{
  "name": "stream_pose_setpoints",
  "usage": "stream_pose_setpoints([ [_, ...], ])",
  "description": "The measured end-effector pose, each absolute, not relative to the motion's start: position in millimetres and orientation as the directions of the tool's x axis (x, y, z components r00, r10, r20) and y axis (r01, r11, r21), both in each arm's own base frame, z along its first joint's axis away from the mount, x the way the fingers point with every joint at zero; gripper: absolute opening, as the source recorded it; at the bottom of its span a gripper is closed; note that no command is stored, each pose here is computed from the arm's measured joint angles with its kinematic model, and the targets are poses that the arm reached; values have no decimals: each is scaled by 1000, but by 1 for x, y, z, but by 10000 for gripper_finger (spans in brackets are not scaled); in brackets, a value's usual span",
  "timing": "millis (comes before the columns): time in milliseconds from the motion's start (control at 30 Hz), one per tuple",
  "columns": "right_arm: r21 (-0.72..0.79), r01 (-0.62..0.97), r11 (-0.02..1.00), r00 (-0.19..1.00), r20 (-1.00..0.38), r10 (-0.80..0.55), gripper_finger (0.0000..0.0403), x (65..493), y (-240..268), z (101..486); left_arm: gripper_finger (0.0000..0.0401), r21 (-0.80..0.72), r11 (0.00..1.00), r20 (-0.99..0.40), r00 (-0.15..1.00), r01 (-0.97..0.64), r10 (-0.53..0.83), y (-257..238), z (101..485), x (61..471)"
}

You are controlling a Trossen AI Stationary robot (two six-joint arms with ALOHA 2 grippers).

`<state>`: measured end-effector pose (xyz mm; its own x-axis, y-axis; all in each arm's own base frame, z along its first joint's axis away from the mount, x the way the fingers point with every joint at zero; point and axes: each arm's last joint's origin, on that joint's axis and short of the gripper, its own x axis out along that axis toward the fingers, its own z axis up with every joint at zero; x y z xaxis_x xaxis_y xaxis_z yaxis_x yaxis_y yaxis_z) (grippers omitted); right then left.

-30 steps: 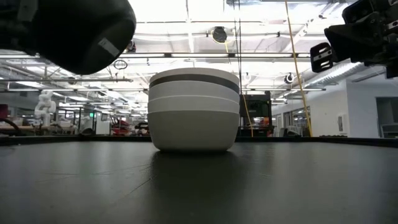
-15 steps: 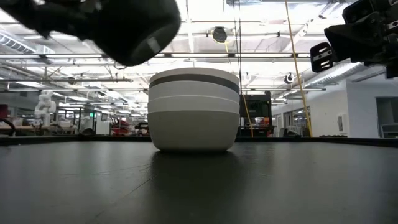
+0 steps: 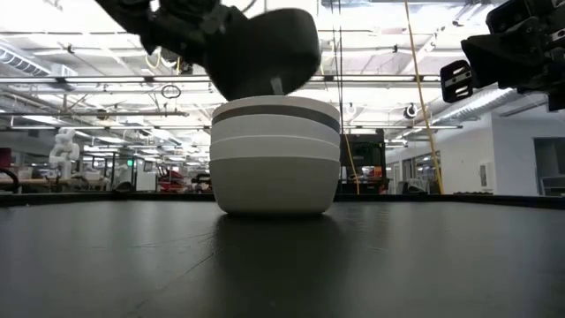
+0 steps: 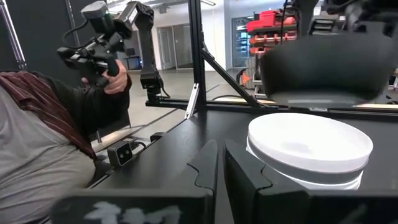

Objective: Nest bowls inside each other
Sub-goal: Stack the black bowl into the white bowl

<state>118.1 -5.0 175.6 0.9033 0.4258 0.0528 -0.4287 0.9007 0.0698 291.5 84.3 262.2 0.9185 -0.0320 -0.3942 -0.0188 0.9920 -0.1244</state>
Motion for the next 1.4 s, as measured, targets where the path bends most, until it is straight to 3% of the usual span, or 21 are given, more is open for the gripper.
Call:
stream_pose_setpoints([
  [633, 57, -430, 901, 903, 38, 429, 18, 118, -5, 174, 1, -191, 980, -643, 761, -46, -90, 97, 254, 333],
  [1400, 56, -429, 901, 903, 29, 428, 18, 118, -5, 173, 1, -214, 975, -751, 647, -54, -129, 79, 214, 353],
])
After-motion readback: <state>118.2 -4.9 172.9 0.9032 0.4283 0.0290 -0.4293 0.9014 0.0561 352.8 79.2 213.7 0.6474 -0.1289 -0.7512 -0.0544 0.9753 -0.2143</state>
